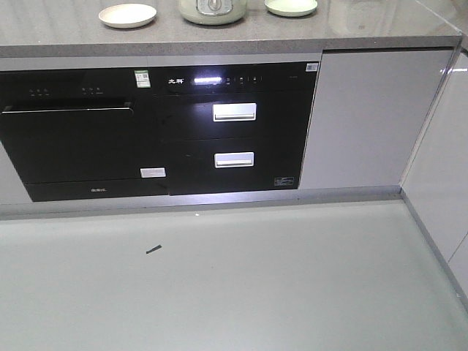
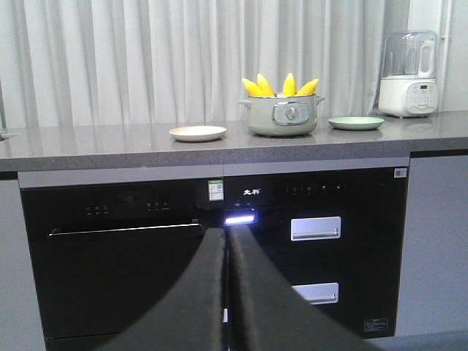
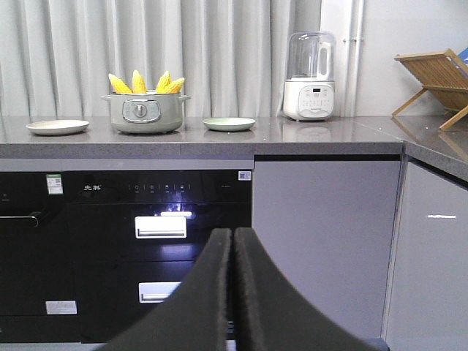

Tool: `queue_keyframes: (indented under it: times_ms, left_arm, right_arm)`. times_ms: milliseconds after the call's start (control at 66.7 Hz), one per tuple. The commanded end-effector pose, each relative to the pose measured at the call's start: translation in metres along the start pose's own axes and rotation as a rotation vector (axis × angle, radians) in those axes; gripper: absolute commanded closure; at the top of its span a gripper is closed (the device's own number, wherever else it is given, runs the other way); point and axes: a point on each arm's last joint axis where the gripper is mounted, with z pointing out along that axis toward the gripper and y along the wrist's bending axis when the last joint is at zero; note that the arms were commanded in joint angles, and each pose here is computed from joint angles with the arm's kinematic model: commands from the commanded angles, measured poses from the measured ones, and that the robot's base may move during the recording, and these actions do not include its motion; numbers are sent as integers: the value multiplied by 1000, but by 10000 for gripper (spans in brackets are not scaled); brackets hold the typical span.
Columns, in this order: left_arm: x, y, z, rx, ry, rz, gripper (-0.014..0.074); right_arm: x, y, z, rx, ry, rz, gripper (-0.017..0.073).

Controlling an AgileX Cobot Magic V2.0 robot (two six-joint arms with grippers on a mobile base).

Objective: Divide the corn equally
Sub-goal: 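Drive the base toward the counter with the pot and plates, then continue driving forward and stop facing the corn pot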

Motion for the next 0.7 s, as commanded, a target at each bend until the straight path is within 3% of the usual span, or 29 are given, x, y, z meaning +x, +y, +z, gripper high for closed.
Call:
queue_keyframes:
  times_ms: [0, 690]
  left_arm:
    - [-14, 0, -2, -2, -107, -13, 600]
    - [-14, 0, -2, -2, -107, -13, 600]
  right_arm:
    - [-4, 0, -1, 8, -74, -17, 564]
    - [-4, 0, -1, 7, -73, -17, 564]
